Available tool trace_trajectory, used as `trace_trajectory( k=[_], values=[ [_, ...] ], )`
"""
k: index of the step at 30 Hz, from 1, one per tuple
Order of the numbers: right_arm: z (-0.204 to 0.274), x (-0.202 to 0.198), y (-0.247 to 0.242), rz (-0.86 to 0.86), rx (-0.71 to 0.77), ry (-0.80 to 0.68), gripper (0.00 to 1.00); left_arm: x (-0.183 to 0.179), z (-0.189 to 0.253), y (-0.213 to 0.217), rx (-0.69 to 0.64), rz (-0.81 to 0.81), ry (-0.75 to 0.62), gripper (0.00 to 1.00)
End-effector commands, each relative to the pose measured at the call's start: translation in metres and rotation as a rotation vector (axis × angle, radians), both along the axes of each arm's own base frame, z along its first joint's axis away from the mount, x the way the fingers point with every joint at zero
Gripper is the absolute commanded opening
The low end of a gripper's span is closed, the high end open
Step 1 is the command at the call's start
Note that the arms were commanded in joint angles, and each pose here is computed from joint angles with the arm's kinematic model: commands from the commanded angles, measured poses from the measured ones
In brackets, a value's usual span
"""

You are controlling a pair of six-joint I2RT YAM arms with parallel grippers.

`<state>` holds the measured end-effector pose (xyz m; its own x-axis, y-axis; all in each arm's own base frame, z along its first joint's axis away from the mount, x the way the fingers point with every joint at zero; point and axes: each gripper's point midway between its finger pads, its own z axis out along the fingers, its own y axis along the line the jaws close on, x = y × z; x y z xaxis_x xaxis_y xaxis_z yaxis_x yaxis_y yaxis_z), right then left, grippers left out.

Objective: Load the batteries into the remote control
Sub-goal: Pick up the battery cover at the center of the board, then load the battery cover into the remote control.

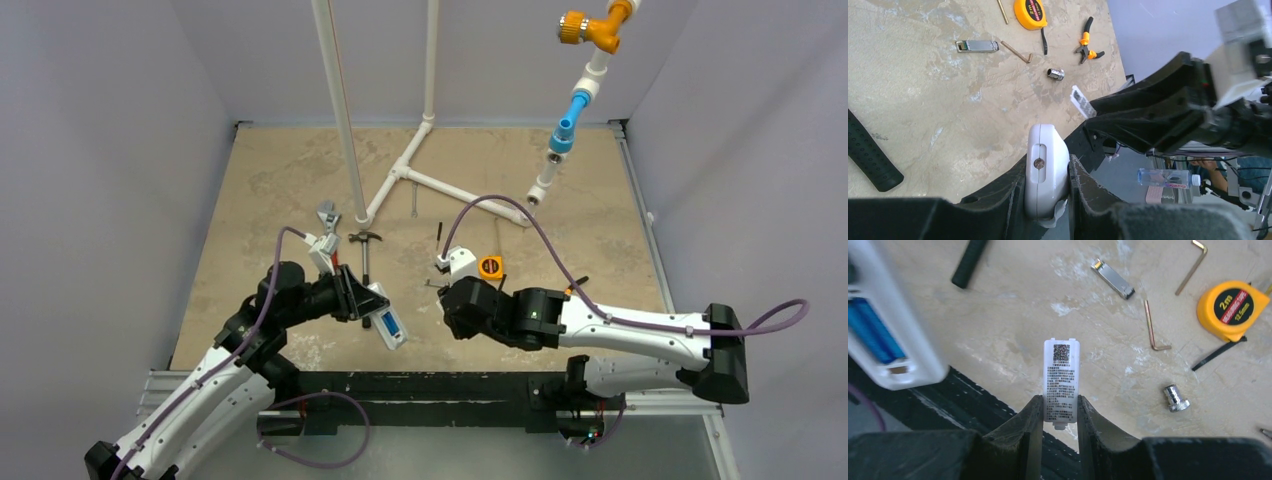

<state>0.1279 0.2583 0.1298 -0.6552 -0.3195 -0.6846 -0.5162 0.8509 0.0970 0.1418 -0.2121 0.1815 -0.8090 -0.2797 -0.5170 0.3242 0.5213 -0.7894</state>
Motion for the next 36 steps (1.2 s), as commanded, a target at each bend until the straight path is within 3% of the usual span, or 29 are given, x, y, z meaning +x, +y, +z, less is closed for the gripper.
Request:
trace_trajectory(
  k=[1,12,36],
  values=[
    [0.048,-0.004,0.014,0.096,0.056,-0.028,0.10,0.010,0.017,-0.003,-0.065,0.035,-0.034,0.00],
    [0.094,-0.023,0.054,0.226,0.144,-0.053,0.09,0.009,0.025,-0.010,-0.180,0.042,0.008,0.00],
    [0.098,-0.021,0.089,0.219,0.129,-0.061,0.09,0.012,0.026,-0.014,-0.246,0.064,0.041,0.00]
  ],
)
